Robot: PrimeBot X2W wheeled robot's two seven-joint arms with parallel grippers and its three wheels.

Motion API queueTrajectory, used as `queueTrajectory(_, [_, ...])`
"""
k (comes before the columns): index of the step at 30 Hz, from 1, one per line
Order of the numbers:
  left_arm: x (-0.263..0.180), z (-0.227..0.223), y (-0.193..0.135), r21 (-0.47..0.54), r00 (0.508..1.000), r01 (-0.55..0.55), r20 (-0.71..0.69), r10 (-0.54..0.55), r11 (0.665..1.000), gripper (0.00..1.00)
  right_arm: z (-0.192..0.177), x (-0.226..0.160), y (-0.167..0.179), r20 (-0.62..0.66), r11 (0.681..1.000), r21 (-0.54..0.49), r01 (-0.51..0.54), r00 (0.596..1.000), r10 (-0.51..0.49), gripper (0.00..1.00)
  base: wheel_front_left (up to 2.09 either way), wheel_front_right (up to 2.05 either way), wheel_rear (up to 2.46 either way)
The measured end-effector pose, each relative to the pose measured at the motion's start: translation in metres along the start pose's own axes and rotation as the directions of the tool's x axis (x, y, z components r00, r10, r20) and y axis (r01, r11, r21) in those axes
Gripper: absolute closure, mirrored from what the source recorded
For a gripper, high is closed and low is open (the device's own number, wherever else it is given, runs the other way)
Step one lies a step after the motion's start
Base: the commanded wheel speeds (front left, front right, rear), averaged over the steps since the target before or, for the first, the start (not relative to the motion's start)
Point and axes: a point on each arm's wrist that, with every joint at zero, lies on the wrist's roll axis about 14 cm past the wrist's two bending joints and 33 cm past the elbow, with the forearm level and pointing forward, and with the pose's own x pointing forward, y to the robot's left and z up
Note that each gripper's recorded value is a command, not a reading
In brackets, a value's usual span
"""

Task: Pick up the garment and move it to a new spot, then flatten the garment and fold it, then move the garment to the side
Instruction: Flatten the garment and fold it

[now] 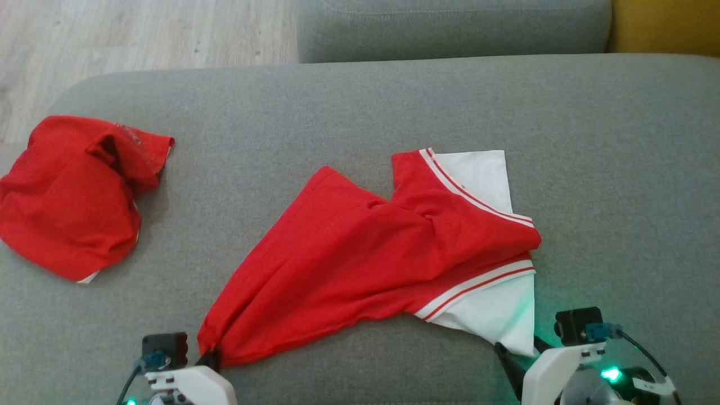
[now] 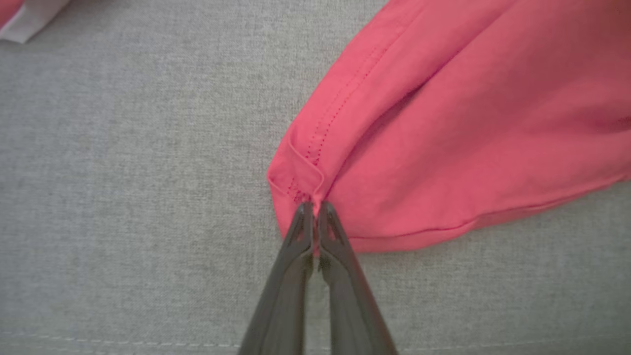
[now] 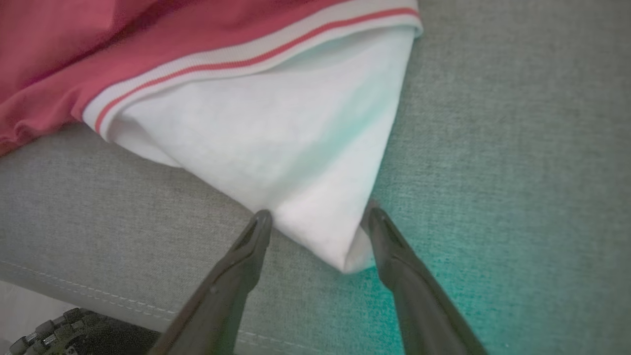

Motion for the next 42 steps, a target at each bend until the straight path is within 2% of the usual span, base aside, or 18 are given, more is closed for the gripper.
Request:
queueTrajectory(5, [0.001, -0.001, -0.002, 0.003, 1.000, 0.008, -0.006, -0.008, 1.000, 1.00, 0.001, 0.007, 0.000, -0.020, 1.000, -0.001, -0.009, 1.000, 0.009, 0.00, 0.00, 0.00, 0.00])
queueTrajectory(6, [0.001, -0.001, -0.002, 0.003, 1.000, 0.010, -0.005, -0.010, 1.000, 1.00, 0.004, 0.008, -0.001, -0.015, 1.000, 0.000, -0.010, 1.000, 0.010, 0.87, 0.00, 0.00, 0.00])
queueTrajectory(7, [0.001, 0.000, -0.003, -0.004, 1.000, 0.015, -0.003, -0.015, 1.000, 1.00, 0.007, 0.009, 0.000, -0.001, 1.000, 0.009, -0.016, 1.000, 0.016, 1.00, 0.00, 0.00, 0.00])
queueTrajectory(10, [-0.001, 0.008, -0.006, -0.036, 0.999, 0.034, 0.031, -0.033, 0.999, 1.00, 0.021, 0.008, 0.002, 0.060, 0.998, 0.055, -0.037, 0.998, 0.034, 1.00, 0.00, 0.00, 0.00])
queueTrajectory(12, [-0.003, 0.020, -0.011, -0.075, 0.996, 0.062, 0.071, -0.056, 0.995, 1.00, 0.043, 0.001, 0.002, 0.151, 0.992, 0.112, -0.064, 0.987, 0.046, 1.00, 0.00, 0.00, 0.00])
queueTrajectory(15, [-0.011, 0.055, -0.023, -0.203, 0.976, 0.152, 0.183, -0.115, 0.967, 1.00, 0.097, -0.025, -0.003, 0.358, 0.970, 0.200, -0.135, 0.932, 0.056, 1.00, 0.00, 0.00, 0.00])
queueTrajectory(17, [-0.021, 0.082, -0.029, -0.261, 0.953, 0.213, 0.268, -0.142, 0.942, 1.00, 0.137, -0.053, -0.010, 0.501, 0.957, 0.225, -0.183, 0.864, 0.048, 1.00, 0.00, 0.00, 0.00])
queueTrajectory(20, [-0.042, 0.127, -0.035, -0.317, 0.896, 0.326, 0.404, -0.184, 0.891, 1.00, 0.186, -0.104, -0.022, 0.671, 0.944, 0.224, -0.242, 0.741, 0.030, 1.00, 0.00, 0.00, 0.00])
queueTrajectory(24, [-0.081, 0.176, -0.051, -0.338, 0.797, 0.487, 0.549, -0.252, 0.805, 1.00, 0.216, -0.166, -0.033, 0.791, 0.943, 0.192, -0.273, 0.612, 0.016, 1.00, 0.00, 0.00, 0.00])
queueTrajectory(29, [-0.126, 0.223, -0.068, -0.260, 0.677, 0.605, 0.666, -0.314, 0.752, 1.00, 0.249, -0.234, -0.036, 0.898, 0.950, 0.111, -0.292, 0.439, 0.030, 1.00, 0.00, 0.00, 0.00])
queueTrajectory(33, [-0.165, 0.264, -0.081, -0.162, 0.547, 0.691, 0.755, -0.363, 0.704, 1.00, 0.270, -0.275, -0.026, 0.943, 0.947, 0.022, -0.322, 0.320, 0.087, 1.00, 0.00, 0.00, 0.00])
queueTrajectory(36, [-0.186, 0.289, -0.086, -0.100, 0.467, 0.725, 0.799, -0.379, 0.682, 1.00, 0.283, -0.287, -0.024, 0.950, 0.945, -0.012, -0.326, 0.291, 0.113, 1.00, 0.00, 0.00, 0.00])
queueTrajectory(40, [-0.187, 0.317, -0.093, -0.044, 0.415, 0.743, 0.813, -0.408, 0.668, 1.00, 0.304, -0.275, -0.026, 0.935, 0.950, -0.018, -0.312, 0.332, 0.127, 1.00, 0.00, 0.00, 0.00])
queueTrajectory(42, [-0.174, 0.331, -0.096, -0.035, 0.418, 0.738, 0.807, -0.417, 0.674, 1.00, 0.319, -0.259, -0.032, 0.923, 0.954, 0.001, -0.298, 0.368, 0.114, 1.00, 0.00, 0.00, 0.00])
